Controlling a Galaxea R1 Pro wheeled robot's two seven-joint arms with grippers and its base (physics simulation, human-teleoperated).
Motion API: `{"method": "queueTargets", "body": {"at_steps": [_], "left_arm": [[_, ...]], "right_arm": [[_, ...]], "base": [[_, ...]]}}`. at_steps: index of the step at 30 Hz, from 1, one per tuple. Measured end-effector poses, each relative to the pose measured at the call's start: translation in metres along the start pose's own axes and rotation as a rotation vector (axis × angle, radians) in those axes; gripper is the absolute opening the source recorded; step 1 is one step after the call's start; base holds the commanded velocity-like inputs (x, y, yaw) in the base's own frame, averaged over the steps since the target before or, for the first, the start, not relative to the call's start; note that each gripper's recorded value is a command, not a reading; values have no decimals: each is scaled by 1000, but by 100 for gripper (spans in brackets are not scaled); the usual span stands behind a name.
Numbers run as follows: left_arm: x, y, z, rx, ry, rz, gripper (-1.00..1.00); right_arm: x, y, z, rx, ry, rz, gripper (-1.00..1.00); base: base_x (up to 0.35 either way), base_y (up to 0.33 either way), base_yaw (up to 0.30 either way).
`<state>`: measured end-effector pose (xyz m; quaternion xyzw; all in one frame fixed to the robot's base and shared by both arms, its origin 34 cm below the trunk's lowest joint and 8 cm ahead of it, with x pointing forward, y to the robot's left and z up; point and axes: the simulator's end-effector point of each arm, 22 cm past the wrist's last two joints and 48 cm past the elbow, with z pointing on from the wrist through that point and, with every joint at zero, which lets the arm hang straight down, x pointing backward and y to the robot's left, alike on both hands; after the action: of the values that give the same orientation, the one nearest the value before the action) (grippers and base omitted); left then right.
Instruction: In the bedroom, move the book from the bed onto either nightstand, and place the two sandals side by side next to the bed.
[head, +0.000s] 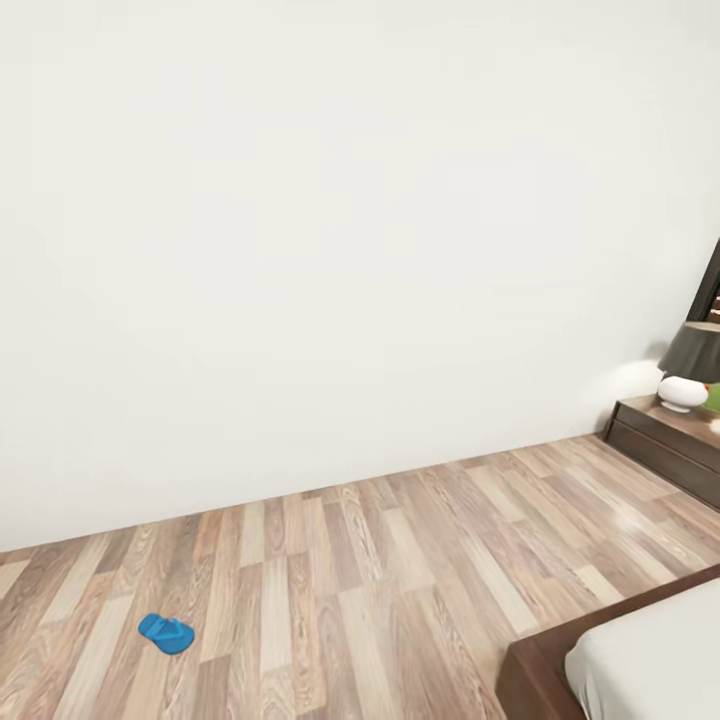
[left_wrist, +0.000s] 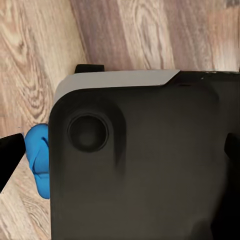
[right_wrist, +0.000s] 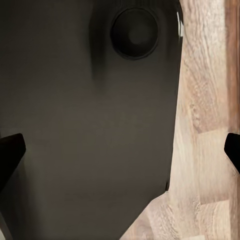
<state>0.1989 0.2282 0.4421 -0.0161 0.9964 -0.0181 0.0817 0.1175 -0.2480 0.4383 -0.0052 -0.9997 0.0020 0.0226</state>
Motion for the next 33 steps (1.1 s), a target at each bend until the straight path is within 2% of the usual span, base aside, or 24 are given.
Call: {"method": "queueTargets", "body": {"at_steps": [2,4,6,7,9,14,18,26,33], "left_arm": [[-8,0,0,0,-17,0,100],[-33,0,0,0,-70,1,100],[-71,0,-2,0,-147,0,100],[-78,0,-3,0,-163,0,100],[-111,0,-9,-1,-232,0,100],[-167,-1,-23,-2,-353,-1,100],[-200,-2,-35,2,-425,-8,100],[-208,2,-38,8,-445,-53,100],[-201,1,-35,10,-431,-57,100]], "right_arm": [[-1,0,0,0,-3,0,100],[-7,0,0,0,-15,-1,100],[-54,0,-3,1,-113,-1,100],[-65,0,-4,1,-136,0,100],[-105,-2,-12,4,-221,0,100],[-165,-6,-29,11,-350,2,100],[-192,-7,-39,13,-406,3,100],[-196,-5,-41,7,-420,3,100],[-195,-5,-41,5,-415,6,100]], "base": [[316,0,0],[315,0,0],[314,0,0],[314,0,0],[315,0,0],[316,0,0],[314,0,0],[227,0,0],[36,0,0]]}}
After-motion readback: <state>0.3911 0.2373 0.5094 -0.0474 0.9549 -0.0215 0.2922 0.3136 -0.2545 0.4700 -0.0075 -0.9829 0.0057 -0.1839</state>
